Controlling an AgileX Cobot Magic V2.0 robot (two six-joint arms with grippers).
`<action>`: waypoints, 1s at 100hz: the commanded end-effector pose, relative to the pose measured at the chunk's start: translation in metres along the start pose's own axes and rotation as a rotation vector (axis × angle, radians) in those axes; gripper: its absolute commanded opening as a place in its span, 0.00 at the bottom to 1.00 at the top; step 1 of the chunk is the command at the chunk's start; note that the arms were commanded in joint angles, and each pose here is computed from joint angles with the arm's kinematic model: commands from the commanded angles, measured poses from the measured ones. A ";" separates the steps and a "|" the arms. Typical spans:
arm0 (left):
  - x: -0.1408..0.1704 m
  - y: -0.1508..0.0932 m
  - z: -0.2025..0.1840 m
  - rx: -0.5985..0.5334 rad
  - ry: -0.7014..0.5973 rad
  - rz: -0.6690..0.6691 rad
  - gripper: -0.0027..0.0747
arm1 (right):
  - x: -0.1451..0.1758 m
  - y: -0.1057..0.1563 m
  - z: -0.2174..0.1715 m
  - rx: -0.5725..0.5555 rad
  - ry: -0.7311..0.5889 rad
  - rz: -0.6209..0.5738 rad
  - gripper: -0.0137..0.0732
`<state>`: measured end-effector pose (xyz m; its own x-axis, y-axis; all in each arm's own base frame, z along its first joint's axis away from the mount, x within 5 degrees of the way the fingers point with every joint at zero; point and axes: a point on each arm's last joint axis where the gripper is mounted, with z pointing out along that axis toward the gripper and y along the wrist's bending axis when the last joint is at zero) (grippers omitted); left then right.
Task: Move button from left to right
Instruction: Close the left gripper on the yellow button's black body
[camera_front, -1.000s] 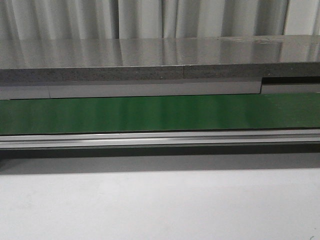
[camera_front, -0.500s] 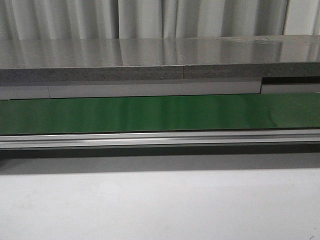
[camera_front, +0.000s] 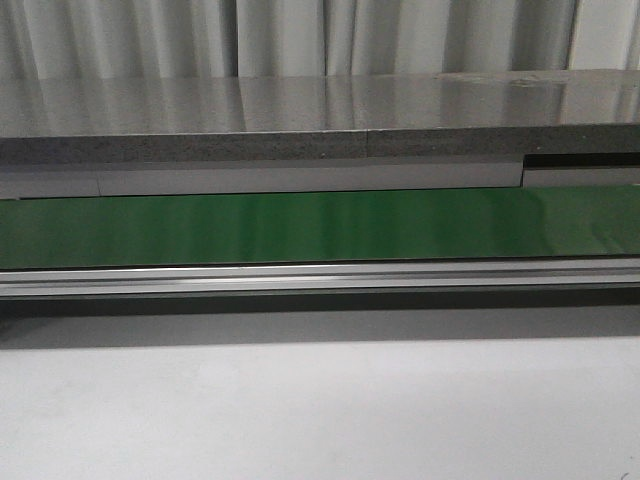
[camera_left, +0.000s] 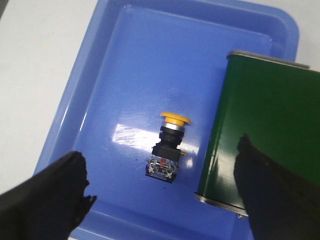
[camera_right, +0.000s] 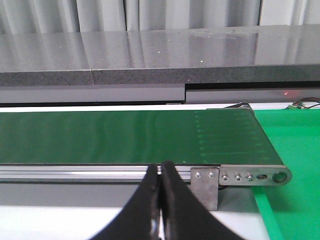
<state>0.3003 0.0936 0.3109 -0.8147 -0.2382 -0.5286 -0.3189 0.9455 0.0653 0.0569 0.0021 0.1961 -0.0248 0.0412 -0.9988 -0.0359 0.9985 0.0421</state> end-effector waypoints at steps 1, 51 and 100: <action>-0.014 0.001 0.005 0.000 -0.051 0.000 0.79 | -0.014 0.001 -0.003 -0.006 -0.119 -0.006 0.08; -0.010 -0.005 0.081 0.002 0.082 0.025 0.79 | -0.014 0.001 -0.003 -0.006 -0.119 -0.006 0.08; -0.001 -0.002 0.120 0.000 0.168 0.012 0.79 | -0.014 0.001 -0.003 -0.006 -0.119 -0.006 0.08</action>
<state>0.3542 0.1160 0.1888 -0.9179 -0.2704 -0.2904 -0.3034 0.9500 0.0744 0.0569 0.0021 0.1961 -0.0248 0.0412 -0.9988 -0.0359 0.9985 0.0421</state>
